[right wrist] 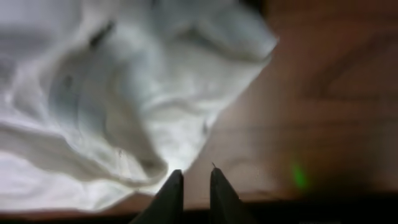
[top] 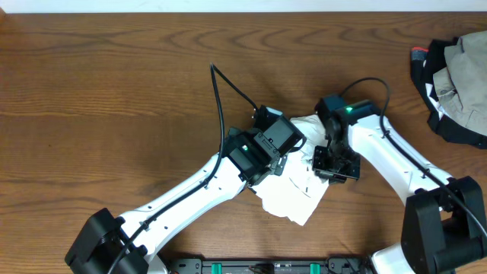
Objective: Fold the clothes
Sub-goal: 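Release the right gripper and withdraw it rightward from the shirt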
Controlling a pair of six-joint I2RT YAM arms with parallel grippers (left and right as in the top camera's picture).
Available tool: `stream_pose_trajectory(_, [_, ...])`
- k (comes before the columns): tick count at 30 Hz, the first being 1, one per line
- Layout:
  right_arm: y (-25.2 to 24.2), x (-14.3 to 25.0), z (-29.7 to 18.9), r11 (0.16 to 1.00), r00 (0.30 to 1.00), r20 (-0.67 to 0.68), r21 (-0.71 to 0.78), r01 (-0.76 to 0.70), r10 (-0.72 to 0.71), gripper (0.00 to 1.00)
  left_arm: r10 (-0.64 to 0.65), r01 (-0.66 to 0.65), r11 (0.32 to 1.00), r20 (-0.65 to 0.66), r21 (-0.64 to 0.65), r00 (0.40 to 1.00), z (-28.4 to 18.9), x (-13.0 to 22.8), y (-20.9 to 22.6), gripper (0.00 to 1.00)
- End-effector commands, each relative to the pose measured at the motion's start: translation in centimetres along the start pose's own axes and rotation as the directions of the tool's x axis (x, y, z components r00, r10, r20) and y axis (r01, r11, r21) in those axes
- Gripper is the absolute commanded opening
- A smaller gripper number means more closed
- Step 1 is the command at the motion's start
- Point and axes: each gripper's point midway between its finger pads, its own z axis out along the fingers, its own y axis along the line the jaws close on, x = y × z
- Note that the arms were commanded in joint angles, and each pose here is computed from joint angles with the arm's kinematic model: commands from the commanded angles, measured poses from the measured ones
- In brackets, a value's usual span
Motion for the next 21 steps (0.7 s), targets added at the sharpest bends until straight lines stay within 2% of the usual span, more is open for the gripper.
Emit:
stream_pose_trajectory(1, [-1.7,-2.2,-0.6,0.998,0.997,0.052,-0.008,-0.062,0.062,0.25,0.129,-0.12,0.978,-0.042,0.171,0.991,-0.8,1.1,-2.5,0.97])
stream_pose_trajectory(2, [-2.2,-2.9,-0.7,0.997,0.995,0.063,-0.022,-0.075,0.076,0.71,0.165,-0.149,0.96,-0.049,0.237,0.985,-1.0,1.5,-3.6,0.97])
stream_pose_trajectory(3, [-2.7,-3.6,-0.8,0.995,0.993,0.074,-0.038,-0.088,0.09,0.93,0.202,-0.178,0.937,-0.048,0.301,0.978,-1.4,1.8,-4.7,0.97])
stream_pose_trajectory(4, [-3.2,-4.2,-1.0,0.994,0.992,0.082,-0.058,-0.095,0.099,0.99,0.223,-0.196,0.919,-0.041,0.343,0.974,-1.6,1.8,-5.4,0.97])
stream_pose_trajectory(6, [-4.4,-5.3,-1.2,0.989,0.988,0.094,-0.093,-0.117,0.126,0.99,0.226,-0.202,0.908,-0.023,0.368,0.974,-1.7,1.5,-6.1,0.93])
stream_pose_trajectory(8, [-5.7,-6.2,-1.4,0.978,0.979,0.097,-0.122,-0.167,0.179,0.99,0.219,-0.202,0.906,-0.002,0.372,0.976,-1.6,1.0,-6.4,0.71])
stream_pose_trajectory(12, [-7.7,-6.8,-1.6,0.96,0.963,0.091,-0.144,-0.241,0.255,0.99,0.196,-0.193,0.904,0.031,0.381,0.98,-1.3,0.0,-7.0,0.49])
stream_pose_trajectory(16, [-8.3,-7.0,-1.6,0.961,0.963,0.097,-0.147,-0.235,0.251,0.99,0.164,-0.154,0.912,0.007,0.38,0.986,-0.7,0.2,-7.2,0.22])
stream_pose_trajectory(21, [-8.2,-7.5,-1.7,0.964,0.964,0.115,-0.153,-0.219,0.238,0.99,0.195,-0.146,0.893,-0.072,0.426,0.978,0.8,2.0,-8.5,0.09])
